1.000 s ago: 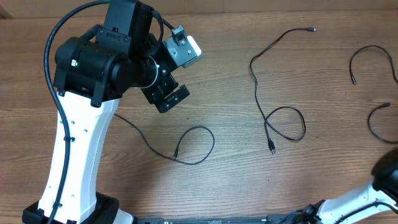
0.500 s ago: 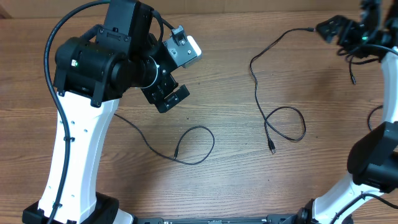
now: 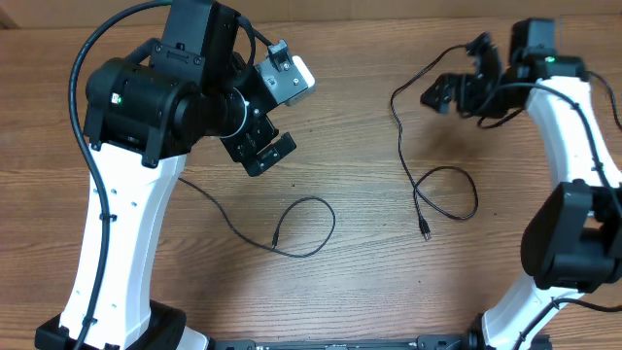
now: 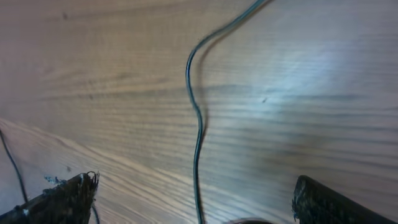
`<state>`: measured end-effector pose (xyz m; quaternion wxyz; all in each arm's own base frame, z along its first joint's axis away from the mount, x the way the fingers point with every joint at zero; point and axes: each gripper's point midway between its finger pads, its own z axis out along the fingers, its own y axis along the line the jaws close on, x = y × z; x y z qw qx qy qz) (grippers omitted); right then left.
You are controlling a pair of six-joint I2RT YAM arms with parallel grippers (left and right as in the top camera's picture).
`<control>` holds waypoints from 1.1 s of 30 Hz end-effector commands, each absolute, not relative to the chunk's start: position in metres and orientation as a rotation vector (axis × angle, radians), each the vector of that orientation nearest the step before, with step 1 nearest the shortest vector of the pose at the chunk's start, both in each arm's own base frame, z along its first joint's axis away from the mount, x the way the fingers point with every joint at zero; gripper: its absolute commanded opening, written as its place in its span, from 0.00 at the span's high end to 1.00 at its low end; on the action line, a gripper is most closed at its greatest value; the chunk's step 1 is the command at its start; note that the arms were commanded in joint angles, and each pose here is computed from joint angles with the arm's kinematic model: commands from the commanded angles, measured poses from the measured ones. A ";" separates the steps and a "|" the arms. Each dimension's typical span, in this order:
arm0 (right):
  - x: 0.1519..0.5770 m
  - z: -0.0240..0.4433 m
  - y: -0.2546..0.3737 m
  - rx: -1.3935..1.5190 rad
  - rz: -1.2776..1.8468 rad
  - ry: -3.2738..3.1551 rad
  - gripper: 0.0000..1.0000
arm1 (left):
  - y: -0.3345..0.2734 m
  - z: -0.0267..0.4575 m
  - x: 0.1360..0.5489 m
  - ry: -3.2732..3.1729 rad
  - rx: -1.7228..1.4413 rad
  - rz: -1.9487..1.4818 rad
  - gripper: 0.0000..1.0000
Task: Untangle cables
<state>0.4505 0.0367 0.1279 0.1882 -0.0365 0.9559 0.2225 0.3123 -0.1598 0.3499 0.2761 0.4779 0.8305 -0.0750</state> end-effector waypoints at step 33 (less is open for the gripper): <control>0.447 0.020 0.090 -0.348 0.445 2.638 0.02 | -0.160 0.354 0.311 2.229 1.261 -0.214 0.00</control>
